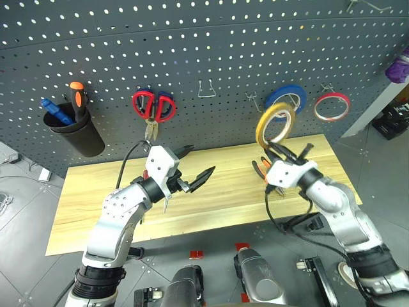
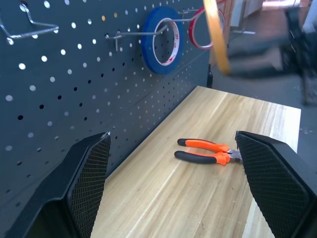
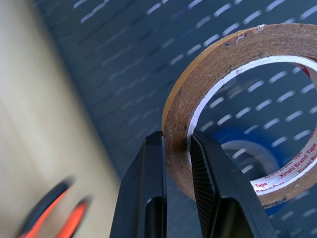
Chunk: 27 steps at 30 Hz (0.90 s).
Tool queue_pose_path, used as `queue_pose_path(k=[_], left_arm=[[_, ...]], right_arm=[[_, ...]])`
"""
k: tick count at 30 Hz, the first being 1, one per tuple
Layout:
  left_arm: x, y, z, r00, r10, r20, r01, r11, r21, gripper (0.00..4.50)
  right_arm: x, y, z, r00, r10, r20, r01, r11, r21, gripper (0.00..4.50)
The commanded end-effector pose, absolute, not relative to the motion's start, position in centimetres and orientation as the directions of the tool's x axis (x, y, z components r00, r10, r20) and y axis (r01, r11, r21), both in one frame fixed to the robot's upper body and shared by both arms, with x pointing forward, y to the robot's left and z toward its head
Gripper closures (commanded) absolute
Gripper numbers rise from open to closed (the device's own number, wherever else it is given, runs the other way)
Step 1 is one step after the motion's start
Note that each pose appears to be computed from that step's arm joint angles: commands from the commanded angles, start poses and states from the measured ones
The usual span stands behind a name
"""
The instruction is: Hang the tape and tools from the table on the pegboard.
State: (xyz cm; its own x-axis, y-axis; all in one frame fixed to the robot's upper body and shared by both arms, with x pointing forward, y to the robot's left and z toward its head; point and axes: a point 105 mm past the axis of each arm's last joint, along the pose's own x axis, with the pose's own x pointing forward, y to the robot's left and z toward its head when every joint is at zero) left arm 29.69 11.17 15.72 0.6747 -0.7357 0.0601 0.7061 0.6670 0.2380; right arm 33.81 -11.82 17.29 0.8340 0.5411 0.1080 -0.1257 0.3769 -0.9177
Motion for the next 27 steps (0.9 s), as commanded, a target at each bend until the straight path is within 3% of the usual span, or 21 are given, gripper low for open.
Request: queue_pose_path(k=[1, 9, 12, 15, 17, 21, 24, 27], left_arm=[[29.5, 11.0, 17.1, 0.669, -0.735, 0.111, 0.688, 0.669, 0.281, 0.26], [29.5, 10.7, 16.8, 0.663, -0.741, 0.106, 0.692, 0.661, 0.291, 0.26], [29.5, 10.8, 16.6, 0.671, -0.734, 0.102, 0.685, 0.667, 0.293, 0.26], [29.7, 11.5, 16.0, 0.692, -0.717, 0.086, 0.673, 0.684, 0.281, 0.26], [29.8, 12.6, 14.5, 0.711, -0.702, 0.027, 0.665, 0.685, 0.297, 0.26], [29.2, 14.5, 11.2, 0.684, -0.716, -0.142, 0.71, 0.608, 0.355, 0.26], [29.2, 15.7, 10.0, 0.676, -0.708, -0.203, 0.723, 0.586, 0.365, 0.26], [29.6, 16.1, 10.2, 0.671, -0.713, -0.203, 0.73, 0.587, 0.35, 0.26]], right_arm=[[35.7, -11.7, 18.0, 0.848, 0.512, 0.136, -0.105, 0.414, -0.904, 4.09], [40.6, -10.7, 16.8, 0.855, 0.517, 0.052, -0.165, 0.366, -0.916, 4.09], [40.9, -10.4, 15.7, 0.845, 0.534, -0.011, -0.233, 0.349, -0.908, 4.09], [40.4, -10.7, 14.7, 0.843, 0.536, -0.035, -0.274, 0.374, -0.886, 3.07], [39.5, -11.5, 12.5, 0.846, 0.521, -0.112, -0.349, 0.384, -0.855, 2.41], [37.7, -13.6, 8.6, 0.876, 0.403, -0.265, -0.473, 0.609, -0.636, 1.06], [37.1, -13.7, 7.4, 0.877, 0.328, -0.352, -0.465, 0.765, -0.445, 0.01], [37.0, -13.4, 6.1, 0.838, 0.272, -0.474, -0.446, 0.842, -0.305, 0.01]])
